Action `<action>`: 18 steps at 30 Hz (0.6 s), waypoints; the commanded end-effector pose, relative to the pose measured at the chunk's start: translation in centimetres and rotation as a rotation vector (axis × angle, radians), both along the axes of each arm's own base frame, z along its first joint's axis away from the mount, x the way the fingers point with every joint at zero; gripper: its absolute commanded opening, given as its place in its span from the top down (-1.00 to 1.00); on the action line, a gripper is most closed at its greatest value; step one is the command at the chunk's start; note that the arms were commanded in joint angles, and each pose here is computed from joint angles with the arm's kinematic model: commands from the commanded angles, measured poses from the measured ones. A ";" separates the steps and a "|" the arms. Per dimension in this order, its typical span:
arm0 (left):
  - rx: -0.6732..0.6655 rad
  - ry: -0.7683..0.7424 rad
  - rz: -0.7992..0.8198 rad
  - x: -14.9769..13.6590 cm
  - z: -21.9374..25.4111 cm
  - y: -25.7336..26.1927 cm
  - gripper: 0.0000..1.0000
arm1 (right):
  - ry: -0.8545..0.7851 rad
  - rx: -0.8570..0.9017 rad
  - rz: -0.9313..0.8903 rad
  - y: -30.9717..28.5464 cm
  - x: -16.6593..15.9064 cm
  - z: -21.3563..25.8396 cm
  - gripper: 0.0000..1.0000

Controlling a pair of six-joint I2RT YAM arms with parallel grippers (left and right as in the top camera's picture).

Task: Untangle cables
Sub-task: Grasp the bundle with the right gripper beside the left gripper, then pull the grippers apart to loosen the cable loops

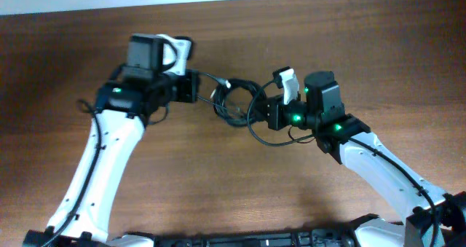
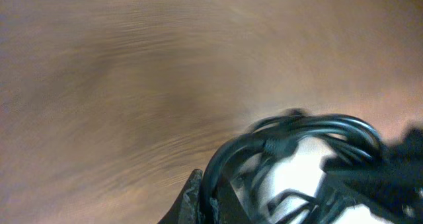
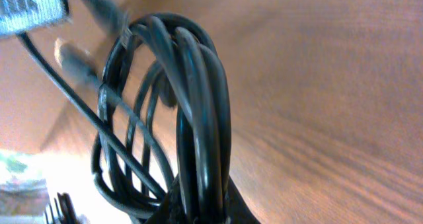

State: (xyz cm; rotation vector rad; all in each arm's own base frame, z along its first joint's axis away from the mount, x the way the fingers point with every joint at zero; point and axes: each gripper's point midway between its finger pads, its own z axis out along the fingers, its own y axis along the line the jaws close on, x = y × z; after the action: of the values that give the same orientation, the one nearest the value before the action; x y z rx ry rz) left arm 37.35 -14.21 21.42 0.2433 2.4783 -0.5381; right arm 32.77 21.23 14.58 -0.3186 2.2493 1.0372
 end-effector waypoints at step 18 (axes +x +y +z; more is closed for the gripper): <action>0.152 -0.126 -0.059 -3.4 0.2 -8.0 1.00 | 0.159 0.158 -0.196 -0.8 1.5 0.6 0.92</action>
State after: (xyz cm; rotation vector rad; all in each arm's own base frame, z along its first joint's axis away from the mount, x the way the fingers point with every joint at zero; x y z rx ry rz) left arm 33.40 -24.28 23.69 0.5508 2.3294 -0.6287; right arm 34.54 20.07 14.85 0.0425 2.2684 1.1001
